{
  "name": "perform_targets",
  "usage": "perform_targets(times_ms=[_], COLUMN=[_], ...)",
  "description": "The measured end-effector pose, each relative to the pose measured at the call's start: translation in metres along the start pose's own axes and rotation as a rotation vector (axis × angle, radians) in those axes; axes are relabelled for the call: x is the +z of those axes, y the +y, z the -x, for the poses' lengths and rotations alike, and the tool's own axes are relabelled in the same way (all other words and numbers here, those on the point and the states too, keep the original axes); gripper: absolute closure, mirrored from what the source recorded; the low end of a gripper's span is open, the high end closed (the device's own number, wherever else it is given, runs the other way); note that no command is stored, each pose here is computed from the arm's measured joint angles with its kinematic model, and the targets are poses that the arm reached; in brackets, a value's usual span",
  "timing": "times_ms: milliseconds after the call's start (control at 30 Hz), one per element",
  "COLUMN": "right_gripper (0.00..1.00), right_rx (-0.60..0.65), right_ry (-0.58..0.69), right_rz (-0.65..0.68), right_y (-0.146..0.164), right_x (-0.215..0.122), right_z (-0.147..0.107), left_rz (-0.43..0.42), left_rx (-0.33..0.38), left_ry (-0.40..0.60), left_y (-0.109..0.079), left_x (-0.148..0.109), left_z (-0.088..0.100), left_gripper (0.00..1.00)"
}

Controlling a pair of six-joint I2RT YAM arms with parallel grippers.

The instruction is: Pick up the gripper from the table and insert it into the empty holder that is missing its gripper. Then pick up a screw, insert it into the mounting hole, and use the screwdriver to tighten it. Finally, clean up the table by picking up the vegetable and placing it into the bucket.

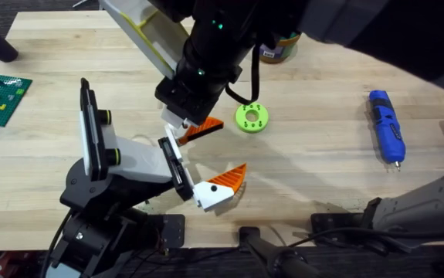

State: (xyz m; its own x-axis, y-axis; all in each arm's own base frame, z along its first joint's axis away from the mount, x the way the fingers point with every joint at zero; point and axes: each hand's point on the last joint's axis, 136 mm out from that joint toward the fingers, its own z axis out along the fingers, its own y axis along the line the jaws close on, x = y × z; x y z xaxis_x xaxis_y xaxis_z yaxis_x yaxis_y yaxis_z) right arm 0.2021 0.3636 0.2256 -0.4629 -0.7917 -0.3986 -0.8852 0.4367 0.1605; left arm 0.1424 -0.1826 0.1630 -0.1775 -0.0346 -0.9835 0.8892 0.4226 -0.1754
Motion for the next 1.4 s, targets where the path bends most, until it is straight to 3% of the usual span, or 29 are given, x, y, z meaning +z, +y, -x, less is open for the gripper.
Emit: perform_targets(times_ms=[333,733,1067,1400], right_gripper=[0.994,0.995,0.994,0.995], right_rx=[0.021,0.018,0.052,0.054], right_ry=[0.005,-0.12,-0.079,-0.098], right_rz=[-0.008,-0.029,0.021,0.051], right_y=[-0.008,-0.009,-0.008,-0.004], right_x=[-0.003,-0.054,-0.02,-0.018], right_z=[-0.003,0.001,-0.009,-0.005], left_rz=[0.0,0.0,0.0,0.0], left_rx=[-0.008,-0.008,-0.007,-0.007], left_ry=[0.001,0.001,0.001,0.001], left_y=[0.0,0.0,0.0,0.0], left_x=[0.0,0.0,0.0,0.0], left_z=[0.0,0.0,0.0,0.0], left_gripper=[0.015,0.015,0.015,0.015])
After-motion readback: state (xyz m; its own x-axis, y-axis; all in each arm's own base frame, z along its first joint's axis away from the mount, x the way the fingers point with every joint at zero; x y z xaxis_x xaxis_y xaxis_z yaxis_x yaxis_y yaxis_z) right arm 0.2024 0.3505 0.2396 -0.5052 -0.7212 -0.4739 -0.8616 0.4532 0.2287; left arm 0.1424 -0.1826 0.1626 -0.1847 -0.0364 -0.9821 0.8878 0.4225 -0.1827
